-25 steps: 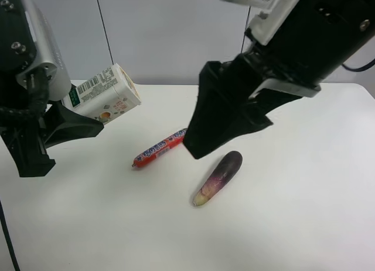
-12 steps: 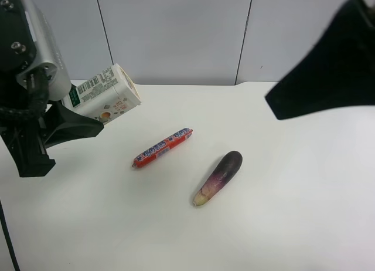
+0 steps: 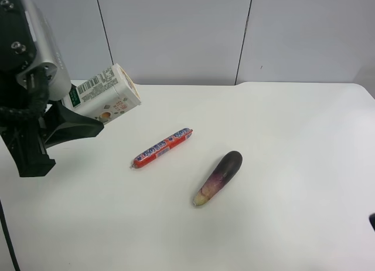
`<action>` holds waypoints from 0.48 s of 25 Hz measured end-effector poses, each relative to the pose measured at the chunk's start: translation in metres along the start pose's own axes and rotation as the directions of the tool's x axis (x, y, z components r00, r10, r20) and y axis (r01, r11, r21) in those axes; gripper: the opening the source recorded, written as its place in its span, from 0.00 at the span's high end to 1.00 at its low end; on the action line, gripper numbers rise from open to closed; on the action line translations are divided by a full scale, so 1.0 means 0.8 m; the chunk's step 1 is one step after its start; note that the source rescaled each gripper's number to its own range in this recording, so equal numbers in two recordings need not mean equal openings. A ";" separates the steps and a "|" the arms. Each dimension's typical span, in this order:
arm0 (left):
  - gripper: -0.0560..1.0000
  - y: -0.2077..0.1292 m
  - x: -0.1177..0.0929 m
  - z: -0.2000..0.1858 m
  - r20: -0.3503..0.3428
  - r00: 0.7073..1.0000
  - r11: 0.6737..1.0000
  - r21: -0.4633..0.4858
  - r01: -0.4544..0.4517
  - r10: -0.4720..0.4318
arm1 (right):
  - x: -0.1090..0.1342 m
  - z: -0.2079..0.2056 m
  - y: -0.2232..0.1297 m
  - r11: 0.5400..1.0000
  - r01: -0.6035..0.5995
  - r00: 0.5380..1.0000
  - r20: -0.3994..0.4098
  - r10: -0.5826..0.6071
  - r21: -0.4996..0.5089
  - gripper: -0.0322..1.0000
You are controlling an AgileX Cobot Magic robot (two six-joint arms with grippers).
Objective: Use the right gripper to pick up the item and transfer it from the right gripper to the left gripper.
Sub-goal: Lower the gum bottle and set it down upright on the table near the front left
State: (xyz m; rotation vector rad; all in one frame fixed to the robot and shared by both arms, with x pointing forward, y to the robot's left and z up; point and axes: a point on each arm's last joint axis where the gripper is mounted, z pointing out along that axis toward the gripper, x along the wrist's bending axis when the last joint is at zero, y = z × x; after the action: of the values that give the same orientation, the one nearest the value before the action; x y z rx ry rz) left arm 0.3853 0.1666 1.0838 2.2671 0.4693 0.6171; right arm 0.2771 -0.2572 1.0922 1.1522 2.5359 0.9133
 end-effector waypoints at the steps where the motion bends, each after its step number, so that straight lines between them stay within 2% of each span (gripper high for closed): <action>1: 0.94 0.000 0.000 0.000 0.000 1.000 1.000 0.000 0.000 0.000 | -0.001 0.001 -0.010 1.000 -0.003 1.000 0.006 0.003 -0.008 0.00; 5: 0.94 0.000 0.000 0.000 0.000 1.000 1.000 0.000 0.000 0.000 | -0.007 0.006 -0.047 0.998 0.011 0.999 0.048 -0.008 -0.066 0.00; 8: 0.94 0.000 0.000 0.000 0.000 1.000 1.000 0.000 0.000 0.000 | -0.008 0.011 -0.059 0.995 0.015 0.998 0.054 -0.010 -0.095 0.00; 12: 0.94 0.000 0.000 0.000 0.000 1.000 1.000 -0.001 0.000 0.000 | -0.009 0.010 -0.062 0.979 0.023 0.998 0.058 -0.012 -0.202 0.00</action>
State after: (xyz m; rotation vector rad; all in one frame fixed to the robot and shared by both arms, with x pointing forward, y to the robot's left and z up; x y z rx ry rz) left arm 0.3854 0.1666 1.0839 2.2661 0.4692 0.6178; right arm 0.2554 -0.2835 1.0550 1.0767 2.3406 1.0901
